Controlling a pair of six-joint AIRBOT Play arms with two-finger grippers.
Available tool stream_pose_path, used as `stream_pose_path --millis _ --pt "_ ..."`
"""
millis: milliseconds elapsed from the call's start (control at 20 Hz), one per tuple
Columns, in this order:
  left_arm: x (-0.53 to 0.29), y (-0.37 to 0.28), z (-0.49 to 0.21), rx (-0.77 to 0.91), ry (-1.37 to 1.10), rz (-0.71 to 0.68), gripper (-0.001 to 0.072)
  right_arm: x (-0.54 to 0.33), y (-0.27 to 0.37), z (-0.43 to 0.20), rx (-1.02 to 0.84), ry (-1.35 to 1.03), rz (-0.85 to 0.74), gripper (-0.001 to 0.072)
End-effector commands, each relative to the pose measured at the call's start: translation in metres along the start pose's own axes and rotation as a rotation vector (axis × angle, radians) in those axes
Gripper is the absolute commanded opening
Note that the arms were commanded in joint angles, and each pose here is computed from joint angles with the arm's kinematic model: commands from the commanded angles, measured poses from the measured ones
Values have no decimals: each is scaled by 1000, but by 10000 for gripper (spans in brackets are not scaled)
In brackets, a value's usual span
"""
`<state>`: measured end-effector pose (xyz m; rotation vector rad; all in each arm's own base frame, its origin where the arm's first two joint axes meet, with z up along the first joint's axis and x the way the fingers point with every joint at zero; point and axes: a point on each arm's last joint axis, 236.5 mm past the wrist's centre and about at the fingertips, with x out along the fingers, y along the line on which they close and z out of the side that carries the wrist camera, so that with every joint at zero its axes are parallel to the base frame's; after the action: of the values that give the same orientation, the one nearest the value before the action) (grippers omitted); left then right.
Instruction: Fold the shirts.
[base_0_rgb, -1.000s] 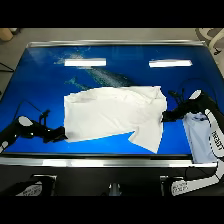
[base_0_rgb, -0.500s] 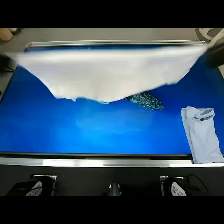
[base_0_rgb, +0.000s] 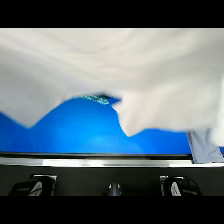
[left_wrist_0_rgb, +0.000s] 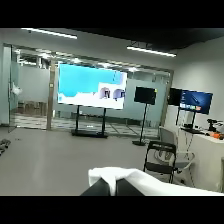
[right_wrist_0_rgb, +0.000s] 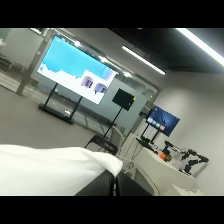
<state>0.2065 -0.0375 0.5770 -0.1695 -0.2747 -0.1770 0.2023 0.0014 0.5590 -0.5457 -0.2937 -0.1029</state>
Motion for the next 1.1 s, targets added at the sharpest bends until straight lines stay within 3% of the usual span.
stream_pose_path --millis 0,250,350,550,750,1050 --pt "19 14 -29 5 109 33 24 6 5 -36 -39 140 29 16" --pt "73 70 -271 -118 888 82 25 43 105 -234 116 827 452 16" --pt "84 95 -361 -147 1060 100 25 49 154 -314 173 1067 645 15" --pt "68 130 -529 -285 1336 190 25 93 260 -424 155 1213 835 15" --pt "94 155 -592 -284 1352 212 25 152 335 -483 196 1133 768 16" --pt "173 187 -615 -253 1188 233 25 241 325 -497 252 863 500 16"
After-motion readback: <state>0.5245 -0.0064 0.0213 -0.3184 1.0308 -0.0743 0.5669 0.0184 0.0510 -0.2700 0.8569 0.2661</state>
